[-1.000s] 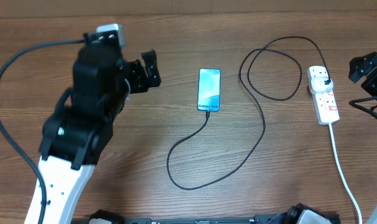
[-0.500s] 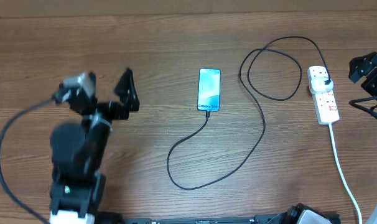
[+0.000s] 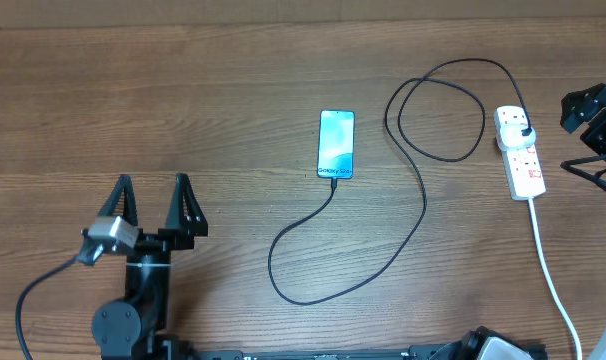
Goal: Plug charger to phone and switch on socket
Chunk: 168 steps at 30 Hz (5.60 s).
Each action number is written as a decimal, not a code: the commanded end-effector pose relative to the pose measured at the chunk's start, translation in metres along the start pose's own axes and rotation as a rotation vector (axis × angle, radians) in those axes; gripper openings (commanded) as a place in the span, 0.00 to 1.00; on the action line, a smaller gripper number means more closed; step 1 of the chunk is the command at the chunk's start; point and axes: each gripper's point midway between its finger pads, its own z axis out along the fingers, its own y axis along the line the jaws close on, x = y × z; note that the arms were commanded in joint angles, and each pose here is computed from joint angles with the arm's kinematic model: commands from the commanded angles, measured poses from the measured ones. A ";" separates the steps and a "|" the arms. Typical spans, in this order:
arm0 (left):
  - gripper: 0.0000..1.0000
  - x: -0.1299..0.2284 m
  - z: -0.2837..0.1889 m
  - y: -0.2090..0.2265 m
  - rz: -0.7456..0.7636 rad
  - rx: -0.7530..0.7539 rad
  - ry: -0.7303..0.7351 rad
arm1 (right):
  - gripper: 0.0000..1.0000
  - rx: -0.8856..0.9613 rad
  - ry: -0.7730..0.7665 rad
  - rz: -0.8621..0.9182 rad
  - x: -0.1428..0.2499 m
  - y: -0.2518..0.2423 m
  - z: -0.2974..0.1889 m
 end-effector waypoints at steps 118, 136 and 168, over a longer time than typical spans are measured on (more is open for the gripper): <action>1.00 0.118 -0.043 0.048 0.229 -0.060 0.343 | 1.00 -0.547 -0.789 -0.359 0.162 0.049 -0.007; 1.00 0.118 -0.043 0.048 0.230 -0.060 0.343 | 1.00 -0.425 -0.626 -0.326 0.202 0.018 0.037; 1.00 0.118 -0.043 0.048 0.229 -0.060 0.343 | 1.00 -0.444 -0.612 -0.329 0.208 0.026 0.037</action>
